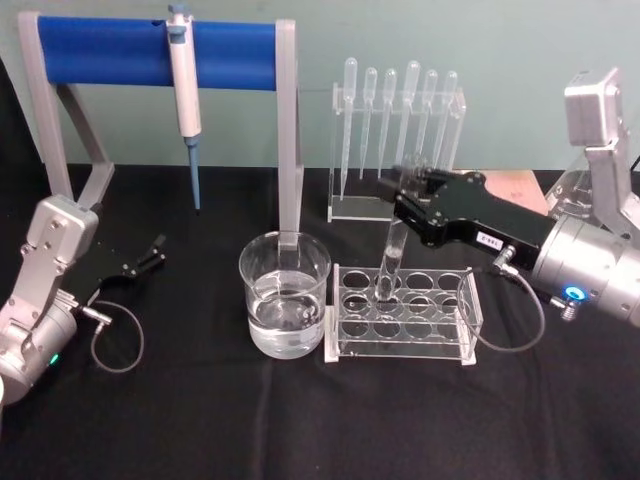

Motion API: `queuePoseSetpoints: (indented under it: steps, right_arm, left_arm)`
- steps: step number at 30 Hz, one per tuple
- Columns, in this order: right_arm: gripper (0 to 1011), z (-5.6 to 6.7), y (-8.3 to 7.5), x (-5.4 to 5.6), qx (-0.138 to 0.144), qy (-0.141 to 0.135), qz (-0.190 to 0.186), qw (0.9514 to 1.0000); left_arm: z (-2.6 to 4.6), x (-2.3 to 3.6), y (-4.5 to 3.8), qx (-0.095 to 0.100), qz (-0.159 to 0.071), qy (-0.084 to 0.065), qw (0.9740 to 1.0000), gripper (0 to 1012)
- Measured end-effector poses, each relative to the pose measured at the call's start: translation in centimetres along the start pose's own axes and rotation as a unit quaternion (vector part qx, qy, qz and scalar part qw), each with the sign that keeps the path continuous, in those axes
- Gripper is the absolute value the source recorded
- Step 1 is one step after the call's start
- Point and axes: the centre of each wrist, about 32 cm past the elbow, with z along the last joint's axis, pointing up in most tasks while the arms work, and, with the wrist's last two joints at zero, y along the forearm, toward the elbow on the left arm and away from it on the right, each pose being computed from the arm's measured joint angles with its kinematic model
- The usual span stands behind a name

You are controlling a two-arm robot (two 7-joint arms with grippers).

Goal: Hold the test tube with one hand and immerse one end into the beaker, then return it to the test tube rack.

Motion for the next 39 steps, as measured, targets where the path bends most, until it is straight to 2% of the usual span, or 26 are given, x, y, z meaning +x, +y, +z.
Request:
queuePoseSetpoints:
  steps: [8, 11, 21, 39]
  right_arm:
    - [225, 1.0, -0.4, -0.4, 0.027, -0.046, -0.004, 0.9986]
    - [224, 1.2, -0.4, -0.4, 0.032, -0.052, -0.003, 0.9981]
    - [224, 2.2, -0.2, -0.5, 0.034, -0.051, -0.003, 0.9981]
    - [225, 2.5, 0.0, -0.9, 0.027, -0.055, -0.002, 0.9981]
  left_arm:
    - [0.00, 0.00, 0.00, 0.000, 0.000, 0.000, 1.0000, 1000]
    - [0.00, 0.00, 0.00, 0.000, 0.000, 0.000, 1.0000, 1000]
    - [0.00, 0.00, 0.00, 0.000, 0.000, 0.000, 1.0000, 1000]
    - [0.00, 0.00, 0.00, 0.000, 0.000, 0.000, 1.0000, 1000]
